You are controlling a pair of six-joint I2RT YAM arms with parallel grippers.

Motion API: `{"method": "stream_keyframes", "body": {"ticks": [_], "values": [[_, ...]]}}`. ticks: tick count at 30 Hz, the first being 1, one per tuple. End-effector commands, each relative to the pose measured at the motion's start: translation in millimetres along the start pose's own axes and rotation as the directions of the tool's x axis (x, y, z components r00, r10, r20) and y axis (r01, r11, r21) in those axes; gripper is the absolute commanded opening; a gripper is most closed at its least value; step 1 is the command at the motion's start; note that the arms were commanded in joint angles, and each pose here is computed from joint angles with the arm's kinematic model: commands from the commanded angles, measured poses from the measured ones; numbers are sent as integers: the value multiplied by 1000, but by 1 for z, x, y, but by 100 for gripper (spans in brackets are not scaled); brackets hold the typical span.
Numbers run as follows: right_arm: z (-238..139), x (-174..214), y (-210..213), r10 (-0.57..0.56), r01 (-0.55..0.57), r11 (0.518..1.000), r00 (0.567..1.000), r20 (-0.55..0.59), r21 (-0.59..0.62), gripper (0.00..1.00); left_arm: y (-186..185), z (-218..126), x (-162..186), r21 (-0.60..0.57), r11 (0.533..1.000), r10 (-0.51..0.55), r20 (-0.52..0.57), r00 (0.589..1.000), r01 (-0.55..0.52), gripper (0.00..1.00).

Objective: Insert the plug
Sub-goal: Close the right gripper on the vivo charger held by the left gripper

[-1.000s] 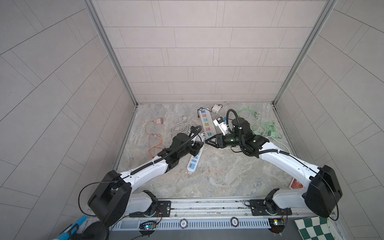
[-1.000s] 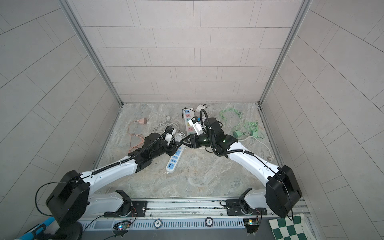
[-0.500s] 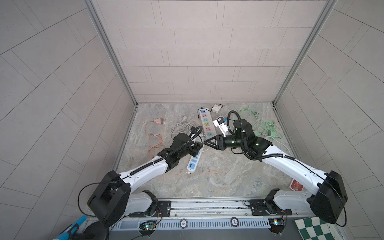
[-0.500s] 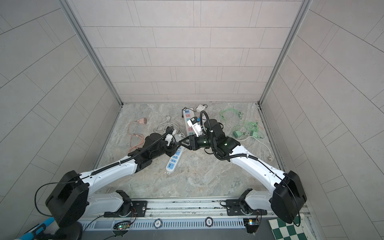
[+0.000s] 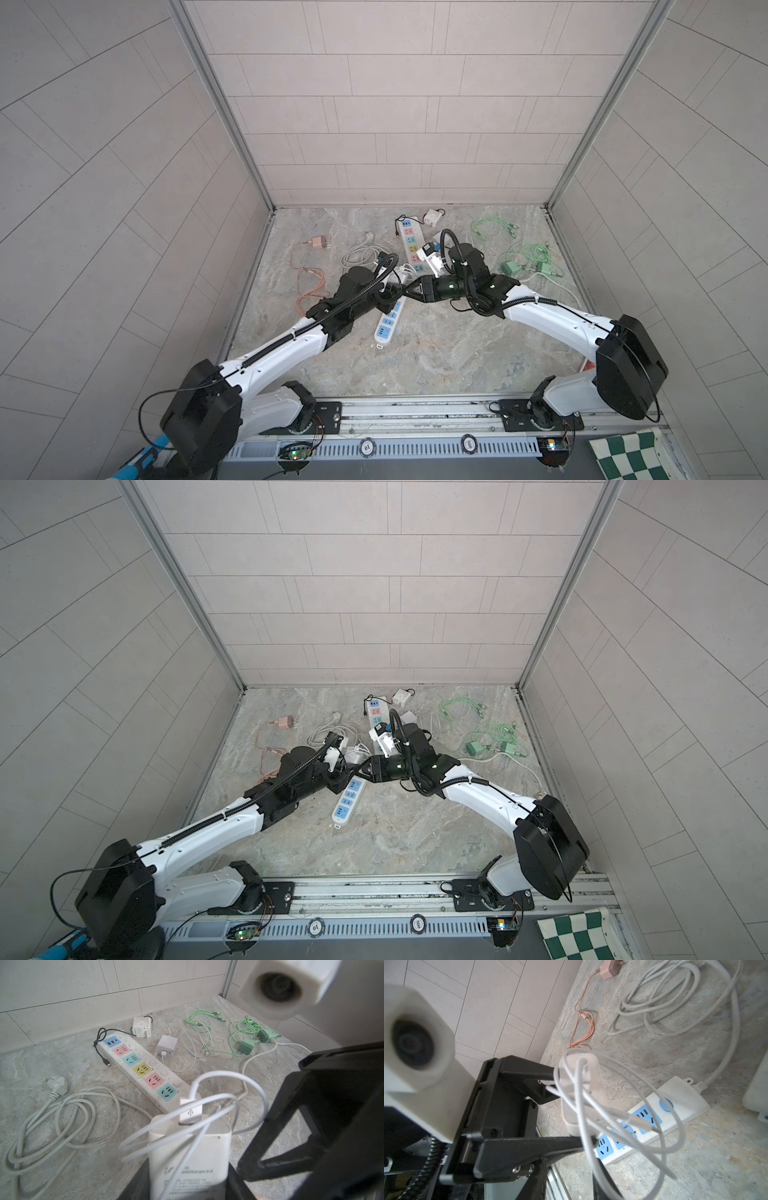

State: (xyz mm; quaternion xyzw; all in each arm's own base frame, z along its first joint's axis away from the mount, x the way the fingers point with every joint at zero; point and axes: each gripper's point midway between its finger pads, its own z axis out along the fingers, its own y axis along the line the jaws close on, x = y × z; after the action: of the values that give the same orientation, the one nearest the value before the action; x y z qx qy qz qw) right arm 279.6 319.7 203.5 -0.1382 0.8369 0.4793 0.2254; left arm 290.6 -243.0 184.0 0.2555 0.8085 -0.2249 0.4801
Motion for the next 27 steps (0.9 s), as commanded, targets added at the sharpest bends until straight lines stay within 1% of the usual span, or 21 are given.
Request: {"method": "stream_keyframes", "body": {"ticks": [1,5,10,16,24,27], "values": [[-7,-23,2,10,-9,1000,998,61,-5,37,-9,-7,-18,27,1000,7,46,999,-8,18],[-16,-40,3,32,-27,998,993,111,-49,38,-13,-8,-18,38,999,11,41,999,-13,19],[-12,-46,16,44,-32,992,995,94,-123,38,-17,-6,-19,48,999,15,41,999,-17,18],[-6,-37,25,42,-29,984,997,71,-175,38,-17,-6,-24,43,999,19,52,998,-21,19],[0,-23,12,47,-41,989,998,41,-143,38,-20,-6,-29,52,998,23,58,998,-26,18],[2,-21,14,38,-33,989,999,31,-143,38,-22,-4,-29,58,998,25,54,998,-28,19]]}}
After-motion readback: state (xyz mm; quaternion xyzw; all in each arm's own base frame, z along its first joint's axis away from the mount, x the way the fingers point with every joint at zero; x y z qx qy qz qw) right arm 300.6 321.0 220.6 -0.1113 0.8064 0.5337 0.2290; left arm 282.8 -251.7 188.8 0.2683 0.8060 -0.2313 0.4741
